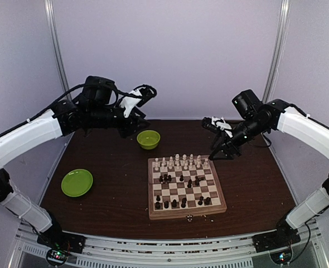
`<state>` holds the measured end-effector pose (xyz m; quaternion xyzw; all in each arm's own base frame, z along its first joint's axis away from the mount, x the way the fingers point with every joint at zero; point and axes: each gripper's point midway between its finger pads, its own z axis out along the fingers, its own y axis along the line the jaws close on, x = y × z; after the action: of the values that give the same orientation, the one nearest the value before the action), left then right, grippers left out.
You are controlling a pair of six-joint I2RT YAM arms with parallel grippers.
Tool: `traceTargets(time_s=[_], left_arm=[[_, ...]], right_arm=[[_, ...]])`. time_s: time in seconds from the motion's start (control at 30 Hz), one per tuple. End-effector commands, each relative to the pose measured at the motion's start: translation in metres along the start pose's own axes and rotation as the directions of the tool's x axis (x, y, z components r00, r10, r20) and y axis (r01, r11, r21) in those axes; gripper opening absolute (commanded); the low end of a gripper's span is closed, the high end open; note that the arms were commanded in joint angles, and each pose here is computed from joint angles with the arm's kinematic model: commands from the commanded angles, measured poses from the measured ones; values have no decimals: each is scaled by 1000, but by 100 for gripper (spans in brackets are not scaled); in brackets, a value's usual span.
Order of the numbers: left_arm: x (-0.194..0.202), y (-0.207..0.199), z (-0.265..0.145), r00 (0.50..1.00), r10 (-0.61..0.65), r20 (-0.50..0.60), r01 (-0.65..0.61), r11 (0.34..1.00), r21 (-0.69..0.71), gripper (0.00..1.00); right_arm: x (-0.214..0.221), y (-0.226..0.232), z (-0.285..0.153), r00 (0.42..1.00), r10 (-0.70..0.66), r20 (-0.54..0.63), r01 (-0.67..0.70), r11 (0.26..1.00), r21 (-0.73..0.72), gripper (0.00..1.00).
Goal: Set up the chess pieces on the board
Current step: Pick up the king from c8.
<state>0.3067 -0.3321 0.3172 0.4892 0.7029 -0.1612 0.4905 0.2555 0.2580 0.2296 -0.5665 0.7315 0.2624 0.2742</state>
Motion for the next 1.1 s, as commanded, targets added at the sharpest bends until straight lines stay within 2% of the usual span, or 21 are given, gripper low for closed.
traceTargets(time_s=[0.0, 0.1, 0.2, 0.4, 0.57, 1.07], left_arm=[[0, 0, 13, 995, -23, 100, 26, 999, -28, 34], [20, 7, 13, 994, -83, 73, 89, 992, -91, 42], [8, 14, -3, 985, -118, 125, 133, 984, -121, 55], [-1, 27, -26, 965, -154, 214, 190, 968, -163, 70], [-7, 22, -32, 962, -149, 231, 183, 974, -134, 71], [-2, 15, -21, 969, -154, 192, 173, 981, -91, 71]], right_arm=[[13, -8, 11, 990, 19, -140, -14, 999, 34, 50], [21, -15, 28, 975, 21, -223, -2, 997, 82, 50], [27, -15, 52, 956, 17, -292, 9, 996, 89, 50], [36, -19, 97, 912, 20, -410, 35, 992, 125, 53], [38, -28, 116, 888, 32, -459, 29, 992, 125, 52], [55, -9, 148, 850, 22, -526, -20, 1000, 9, 44]])
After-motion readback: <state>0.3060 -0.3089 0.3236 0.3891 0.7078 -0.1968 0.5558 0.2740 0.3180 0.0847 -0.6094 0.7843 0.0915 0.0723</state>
